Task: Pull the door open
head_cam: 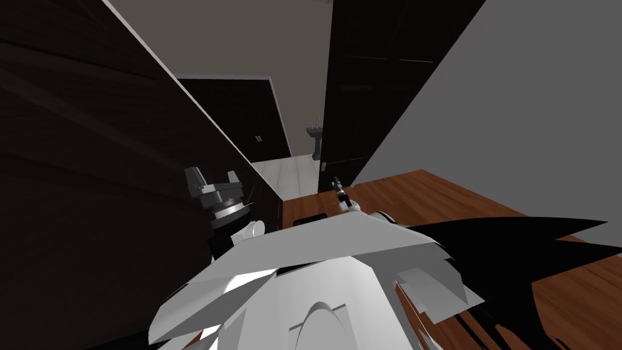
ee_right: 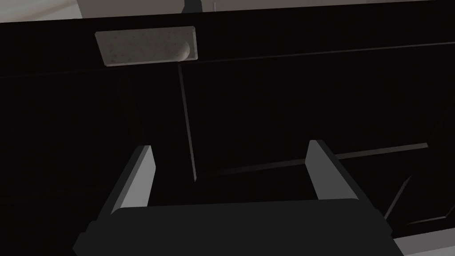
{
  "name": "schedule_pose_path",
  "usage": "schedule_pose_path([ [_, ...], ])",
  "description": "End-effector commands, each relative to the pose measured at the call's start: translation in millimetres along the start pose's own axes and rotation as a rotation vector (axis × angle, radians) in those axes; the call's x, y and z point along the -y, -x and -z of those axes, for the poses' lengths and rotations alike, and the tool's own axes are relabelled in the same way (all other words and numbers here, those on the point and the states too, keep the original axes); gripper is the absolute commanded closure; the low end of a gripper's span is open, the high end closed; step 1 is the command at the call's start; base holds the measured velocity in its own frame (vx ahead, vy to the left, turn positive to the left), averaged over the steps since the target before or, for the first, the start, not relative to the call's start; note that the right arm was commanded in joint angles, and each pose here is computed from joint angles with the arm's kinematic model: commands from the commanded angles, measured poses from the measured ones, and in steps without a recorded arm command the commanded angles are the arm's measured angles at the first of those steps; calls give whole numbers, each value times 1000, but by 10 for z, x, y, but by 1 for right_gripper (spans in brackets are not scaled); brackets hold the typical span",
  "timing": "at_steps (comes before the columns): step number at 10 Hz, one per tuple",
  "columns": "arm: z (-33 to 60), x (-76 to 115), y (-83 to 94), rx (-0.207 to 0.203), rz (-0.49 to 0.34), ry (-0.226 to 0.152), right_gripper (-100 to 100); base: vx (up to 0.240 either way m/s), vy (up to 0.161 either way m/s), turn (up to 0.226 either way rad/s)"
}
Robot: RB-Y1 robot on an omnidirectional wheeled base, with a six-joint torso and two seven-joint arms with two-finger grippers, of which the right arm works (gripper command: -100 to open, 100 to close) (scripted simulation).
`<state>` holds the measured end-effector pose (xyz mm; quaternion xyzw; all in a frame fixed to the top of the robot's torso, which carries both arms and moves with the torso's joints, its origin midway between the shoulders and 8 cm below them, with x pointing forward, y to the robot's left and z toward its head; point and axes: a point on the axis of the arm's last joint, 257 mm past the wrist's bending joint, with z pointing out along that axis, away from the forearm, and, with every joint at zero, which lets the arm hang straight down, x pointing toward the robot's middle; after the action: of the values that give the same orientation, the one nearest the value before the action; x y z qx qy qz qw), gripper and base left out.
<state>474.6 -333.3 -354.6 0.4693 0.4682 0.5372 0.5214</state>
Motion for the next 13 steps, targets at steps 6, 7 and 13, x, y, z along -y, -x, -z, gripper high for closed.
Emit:
schedule_pose_path([
  [6, 55, 152, 208, 31, 6, -44, -100, 70, 0, 57],
  [7, 56, 154, 209, 31, 6, -45, -100, 54, -7, 26],
  [13, 140, 277, 441, 70, 15, -90, -100, 78, -7, 62],
])
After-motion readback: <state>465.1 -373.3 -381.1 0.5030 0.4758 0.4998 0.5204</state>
